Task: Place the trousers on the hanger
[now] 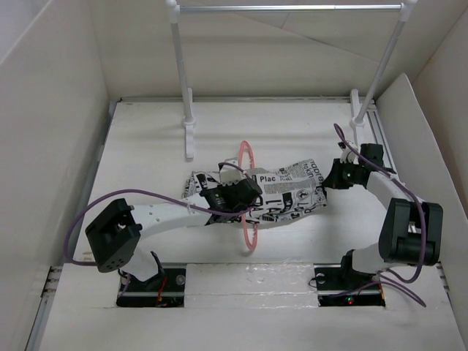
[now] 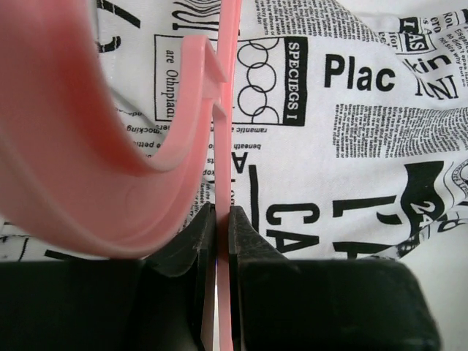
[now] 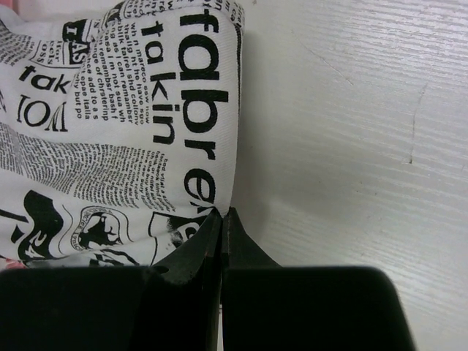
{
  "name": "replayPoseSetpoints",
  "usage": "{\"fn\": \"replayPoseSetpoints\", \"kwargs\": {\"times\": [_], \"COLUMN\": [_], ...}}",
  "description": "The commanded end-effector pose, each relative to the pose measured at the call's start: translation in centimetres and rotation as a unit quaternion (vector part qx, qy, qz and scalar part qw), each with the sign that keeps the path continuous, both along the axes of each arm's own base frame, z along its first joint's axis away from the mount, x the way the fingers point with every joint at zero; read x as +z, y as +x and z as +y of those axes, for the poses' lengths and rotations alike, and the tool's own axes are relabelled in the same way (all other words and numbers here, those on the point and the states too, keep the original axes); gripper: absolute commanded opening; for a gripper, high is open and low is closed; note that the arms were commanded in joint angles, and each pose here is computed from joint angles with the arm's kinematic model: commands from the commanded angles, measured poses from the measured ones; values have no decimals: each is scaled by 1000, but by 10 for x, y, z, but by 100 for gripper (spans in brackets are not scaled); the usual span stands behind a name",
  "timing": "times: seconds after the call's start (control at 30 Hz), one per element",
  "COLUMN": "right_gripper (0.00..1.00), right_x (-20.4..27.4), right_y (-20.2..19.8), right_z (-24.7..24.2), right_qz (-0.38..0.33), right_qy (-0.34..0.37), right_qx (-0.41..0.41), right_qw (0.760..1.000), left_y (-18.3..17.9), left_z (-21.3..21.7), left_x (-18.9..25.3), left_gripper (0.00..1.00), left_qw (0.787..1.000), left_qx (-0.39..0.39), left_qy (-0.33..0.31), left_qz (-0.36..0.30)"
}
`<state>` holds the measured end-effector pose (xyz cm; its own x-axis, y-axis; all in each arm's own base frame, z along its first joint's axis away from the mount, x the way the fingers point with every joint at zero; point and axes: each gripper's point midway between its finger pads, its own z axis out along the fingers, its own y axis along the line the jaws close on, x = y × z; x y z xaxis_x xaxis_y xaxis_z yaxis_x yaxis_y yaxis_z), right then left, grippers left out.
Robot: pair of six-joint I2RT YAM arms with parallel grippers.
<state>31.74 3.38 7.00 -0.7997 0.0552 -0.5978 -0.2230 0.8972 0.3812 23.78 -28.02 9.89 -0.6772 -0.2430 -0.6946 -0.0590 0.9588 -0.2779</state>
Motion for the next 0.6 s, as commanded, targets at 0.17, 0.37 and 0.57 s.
{"fn": "replayPoseSetpoints", "kwargs": {"times": [0.17,0.37,0.57], "right_gripper": [0,43,70], "right_x": [-3,3,74], "right_y": [17,13,-5], "right_z": [-11,-9,28], "right_qz": [-32,-28,-88], "right_qy": [-9,-18,-27], "right_qx": [-18,-7,72], "right_qw": [999,999,993], "left_y": [4,7,5], "left_z": [2,-21,-38], "left_x": [24,63,144], "left_gripper": [0,0,0], "left_qw": [999,997,991], "left_qx": [-1,4,10], "left_qy": [-14,-38,-61], "left_qz": [-30,-61,-119]}}
